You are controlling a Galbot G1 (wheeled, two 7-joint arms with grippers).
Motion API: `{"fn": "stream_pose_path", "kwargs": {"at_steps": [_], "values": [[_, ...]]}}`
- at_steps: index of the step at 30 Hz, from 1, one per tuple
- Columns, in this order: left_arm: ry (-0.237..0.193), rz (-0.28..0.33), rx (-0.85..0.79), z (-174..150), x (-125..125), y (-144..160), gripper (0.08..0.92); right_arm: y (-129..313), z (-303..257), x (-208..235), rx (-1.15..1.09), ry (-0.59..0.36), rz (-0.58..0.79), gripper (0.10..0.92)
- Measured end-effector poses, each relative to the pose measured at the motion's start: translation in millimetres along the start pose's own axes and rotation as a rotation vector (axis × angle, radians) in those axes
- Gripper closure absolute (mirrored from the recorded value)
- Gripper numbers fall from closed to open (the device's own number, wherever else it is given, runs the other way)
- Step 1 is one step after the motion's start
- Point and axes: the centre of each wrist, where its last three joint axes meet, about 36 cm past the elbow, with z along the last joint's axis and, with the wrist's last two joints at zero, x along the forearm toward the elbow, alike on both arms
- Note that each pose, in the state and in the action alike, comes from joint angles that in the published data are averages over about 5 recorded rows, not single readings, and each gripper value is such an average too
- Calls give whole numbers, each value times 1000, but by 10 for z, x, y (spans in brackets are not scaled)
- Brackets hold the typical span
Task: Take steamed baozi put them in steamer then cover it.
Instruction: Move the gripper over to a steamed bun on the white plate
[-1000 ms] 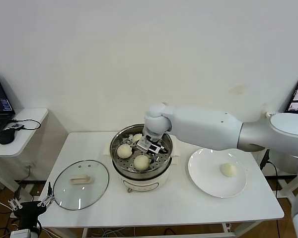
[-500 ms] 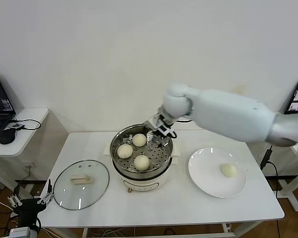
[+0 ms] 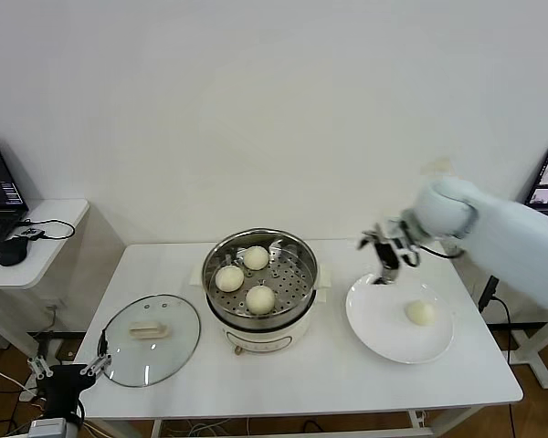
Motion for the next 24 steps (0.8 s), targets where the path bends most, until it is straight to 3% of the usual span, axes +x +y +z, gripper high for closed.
{"fn": "stream_pose_path", "kwargs": {"at_steps": [11, 24], "values": [[11, 9, -17, 39, 12, -3, 177, 463, 821, -354, -117, 121, -28, 199], [24, -4, -27, 65, 38, 56, 177, 563, 1032, -919, -170, 170, -55, 200]]}}
